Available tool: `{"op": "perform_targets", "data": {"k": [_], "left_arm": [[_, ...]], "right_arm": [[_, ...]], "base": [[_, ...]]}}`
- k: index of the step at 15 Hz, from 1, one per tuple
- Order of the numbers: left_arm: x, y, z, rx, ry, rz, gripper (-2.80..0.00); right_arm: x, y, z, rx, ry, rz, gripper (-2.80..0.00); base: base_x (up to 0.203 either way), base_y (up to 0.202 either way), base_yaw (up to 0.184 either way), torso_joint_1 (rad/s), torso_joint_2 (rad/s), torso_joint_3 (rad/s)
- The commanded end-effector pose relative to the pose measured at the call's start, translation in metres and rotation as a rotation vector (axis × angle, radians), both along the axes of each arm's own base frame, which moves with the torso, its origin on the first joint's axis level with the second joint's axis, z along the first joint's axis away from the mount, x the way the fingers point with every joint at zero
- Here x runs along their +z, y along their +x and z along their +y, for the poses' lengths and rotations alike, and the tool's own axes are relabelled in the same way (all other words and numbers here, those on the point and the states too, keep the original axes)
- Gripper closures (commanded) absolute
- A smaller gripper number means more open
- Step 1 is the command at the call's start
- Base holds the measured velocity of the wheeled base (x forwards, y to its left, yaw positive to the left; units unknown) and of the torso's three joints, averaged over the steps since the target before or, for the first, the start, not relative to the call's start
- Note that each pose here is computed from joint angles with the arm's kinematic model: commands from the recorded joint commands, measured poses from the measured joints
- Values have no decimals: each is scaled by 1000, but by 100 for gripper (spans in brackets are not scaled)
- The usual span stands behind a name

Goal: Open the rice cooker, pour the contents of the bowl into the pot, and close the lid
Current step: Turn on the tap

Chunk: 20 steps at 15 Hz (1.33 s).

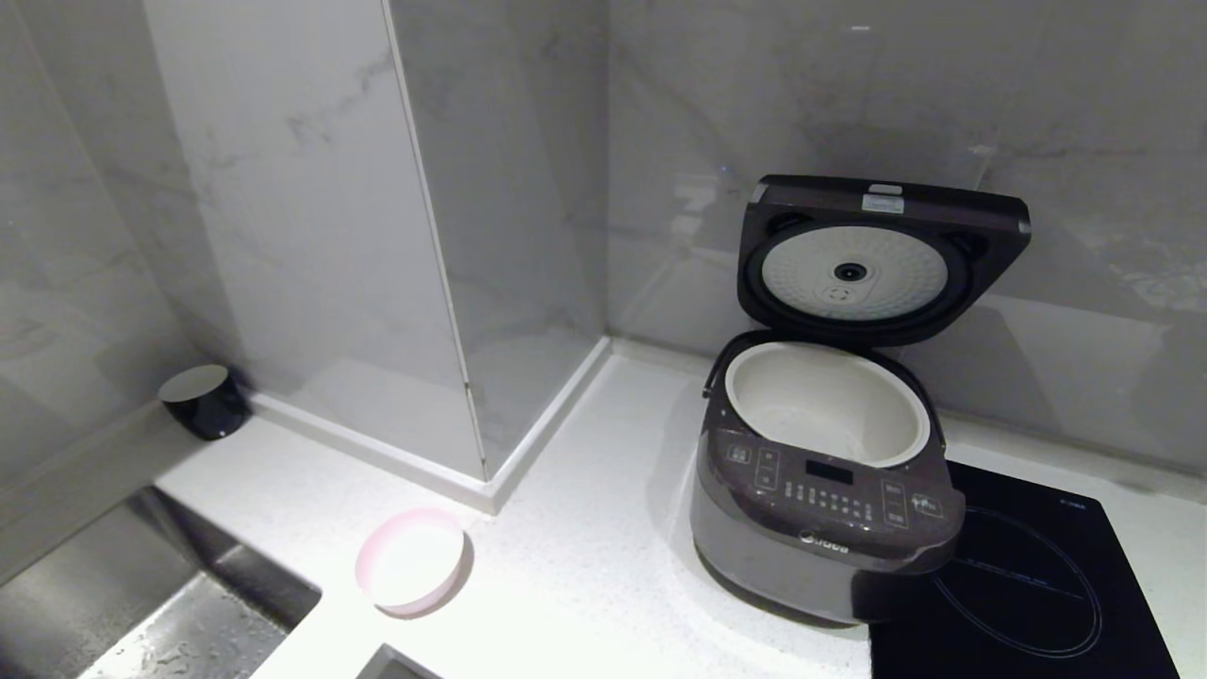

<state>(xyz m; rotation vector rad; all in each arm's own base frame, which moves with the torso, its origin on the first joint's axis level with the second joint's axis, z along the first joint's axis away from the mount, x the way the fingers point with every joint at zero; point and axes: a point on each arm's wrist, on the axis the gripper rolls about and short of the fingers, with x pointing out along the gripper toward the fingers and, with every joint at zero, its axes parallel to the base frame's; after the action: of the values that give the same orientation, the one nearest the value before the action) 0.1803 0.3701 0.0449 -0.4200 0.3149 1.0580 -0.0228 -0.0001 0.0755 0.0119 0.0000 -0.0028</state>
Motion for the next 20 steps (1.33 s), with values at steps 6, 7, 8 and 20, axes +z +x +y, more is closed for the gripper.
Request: {"op": "perform_targets", "data": {"k": [6,7,8,20], "left_arm": [[-3,4,8,11,9,-17,-280],[-3,4,8,11,8,-17,-280],[-2,4,9,11,11,-18,-280],[-9,13,2,-12,-6,-18,0]], "right_arm": [[0,0,0,0,0,0,0],[0,0,0,0,0,0,0],[0,0,0,0,0,0,0],[0,0,0,0,0,0,0]], "base": [[0,0,0,0,0,0],[0,0,0,0,0,0],[0,0,0,0,0,0],[0,0,0,0,0,0]]}}
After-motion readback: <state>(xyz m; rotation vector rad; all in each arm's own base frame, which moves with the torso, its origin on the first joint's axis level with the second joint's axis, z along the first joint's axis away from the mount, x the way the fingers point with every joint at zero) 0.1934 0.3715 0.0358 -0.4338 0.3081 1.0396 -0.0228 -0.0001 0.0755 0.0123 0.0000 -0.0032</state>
